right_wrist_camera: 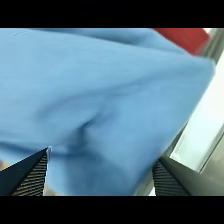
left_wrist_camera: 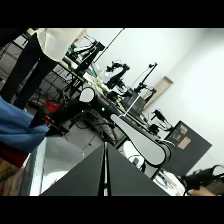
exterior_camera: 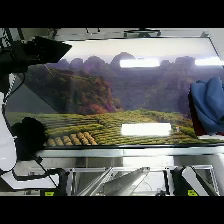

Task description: Fold the shirts.

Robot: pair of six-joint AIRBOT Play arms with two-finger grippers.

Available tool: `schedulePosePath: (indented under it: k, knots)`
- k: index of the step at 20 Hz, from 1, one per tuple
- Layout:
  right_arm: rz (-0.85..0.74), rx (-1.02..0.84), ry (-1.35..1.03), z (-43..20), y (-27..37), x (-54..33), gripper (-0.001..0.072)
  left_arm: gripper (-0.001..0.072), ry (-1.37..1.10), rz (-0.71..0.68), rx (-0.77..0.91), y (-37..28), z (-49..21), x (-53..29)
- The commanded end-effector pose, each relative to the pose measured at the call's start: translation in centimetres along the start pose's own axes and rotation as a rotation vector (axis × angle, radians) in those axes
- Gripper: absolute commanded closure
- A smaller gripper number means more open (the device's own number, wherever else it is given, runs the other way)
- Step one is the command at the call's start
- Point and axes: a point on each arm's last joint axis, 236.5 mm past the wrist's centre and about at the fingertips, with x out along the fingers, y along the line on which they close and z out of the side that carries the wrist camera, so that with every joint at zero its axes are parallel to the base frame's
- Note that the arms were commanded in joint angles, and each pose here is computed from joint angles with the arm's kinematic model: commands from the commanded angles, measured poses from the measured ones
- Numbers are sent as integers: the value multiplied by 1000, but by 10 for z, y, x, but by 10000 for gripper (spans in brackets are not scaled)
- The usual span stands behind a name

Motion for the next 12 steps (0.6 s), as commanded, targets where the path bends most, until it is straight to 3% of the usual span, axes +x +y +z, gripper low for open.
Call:
schedulePosePath:
  k: [1,4,6,7,8,12]
  knots:
    - [44,-135,-89,30,23,-54,2,683,-2,-3,-2,0,0,4]
    - [255,-169,-291,72,90,-138,23,702,-25,23,-44,4,6,-2]
    - [410,-215,-341,68,138,-176,345,703,-5,138,-82,22,5,-11]
    - [499,-239,-324,55,164,-186,465,702,14,231,-75,32,4,-15]
    - [555,-270,-286,38,183,-188,689,702,33,330,-55,40,2,-19]
    - [621,-584,-105,-66,231,-172,697,701,119,503,-58,37,-39,-22]
